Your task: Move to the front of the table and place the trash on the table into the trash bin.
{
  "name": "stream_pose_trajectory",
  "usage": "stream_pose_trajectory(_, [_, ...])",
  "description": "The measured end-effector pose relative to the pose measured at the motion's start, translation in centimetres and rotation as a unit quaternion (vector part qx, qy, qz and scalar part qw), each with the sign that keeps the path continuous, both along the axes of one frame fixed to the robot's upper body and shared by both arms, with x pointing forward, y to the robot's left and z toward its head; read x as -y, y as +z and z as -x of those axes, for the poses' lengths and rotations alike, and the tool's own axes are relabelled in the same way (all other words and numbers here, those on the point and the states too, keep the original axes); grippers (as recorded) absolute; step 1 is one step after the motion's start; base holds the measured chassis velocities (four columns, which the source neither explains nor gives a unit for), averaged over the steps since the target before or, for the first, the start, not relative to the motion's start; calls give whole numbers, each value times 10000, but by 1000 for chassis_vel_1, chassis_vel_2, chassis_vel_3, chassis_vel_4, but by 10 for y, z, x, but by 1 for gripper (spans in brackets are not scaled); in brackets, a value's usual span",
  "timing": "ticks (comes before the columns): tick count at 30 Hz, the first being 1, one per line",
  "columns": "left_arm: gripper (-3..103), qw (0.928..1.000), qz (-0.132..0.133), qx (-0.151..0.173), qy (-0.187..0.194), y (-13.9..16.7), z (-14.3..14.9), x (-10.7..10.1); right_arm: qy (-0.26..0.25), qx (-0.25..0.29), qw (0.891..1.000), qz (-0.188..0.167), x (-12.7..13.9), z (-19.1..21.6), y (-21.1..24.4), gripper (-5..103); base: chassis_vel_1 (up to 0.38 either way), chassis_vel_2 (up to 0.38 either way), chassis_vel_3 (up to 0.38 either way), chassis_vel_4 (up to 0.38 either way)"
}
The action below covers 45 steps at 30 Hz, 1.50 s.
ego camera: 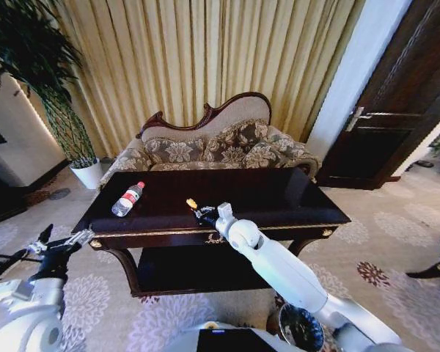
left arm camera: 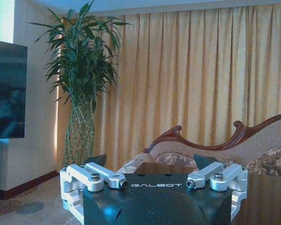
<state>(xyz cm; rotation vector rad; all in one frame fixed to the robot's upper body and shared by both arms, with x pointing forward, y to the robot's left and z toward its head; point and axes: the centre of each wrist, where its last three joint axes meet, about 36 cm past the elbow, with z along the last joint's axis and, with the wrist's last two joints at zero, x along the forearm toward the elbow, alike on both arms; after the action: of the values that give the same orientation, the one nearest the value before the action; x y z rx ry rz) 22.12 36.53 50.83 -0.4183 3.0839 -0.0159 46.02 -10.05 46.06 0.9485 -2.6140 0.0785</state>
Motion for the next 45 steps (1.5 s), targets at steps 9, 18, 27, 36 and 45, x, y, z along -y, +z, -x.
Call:
stream_pose_trajectory(9, [100, 10000, -3, 5, 11, -1, 0, -1, -290, 228, 9988, -316, 16, -3, 18, 3, 0, 0, 0, 0])
stream_pose_trajectory(18, [100, 9999, 81, 80, -43, -3, -7, -1, -2186, 1331, 9662, -309, 139, -29, 45, 3, 0, 0, 0, 0])
stream_pose_trajectory(27, [100, 9998, 130, 76, -155, -6, -12, 1, -2856, 1560, 9455, 101, 195, -7, 34, 3, 0, 0, 0, 0])
stream_pose_trajectory(36, [100, 9997, 147, 53, -188, -10, -15, -1, -2999, 1525, 9414, 250, 211, 6, 30, 3, 0, 0, 0, 0])
stream_pose_trajectory(45, [100, 9997, 131, 44, -177, -11, -14, -3, -2968, 1458, 9434, 265, 209, 5, 25, 3, 102, -99, -104, 104])
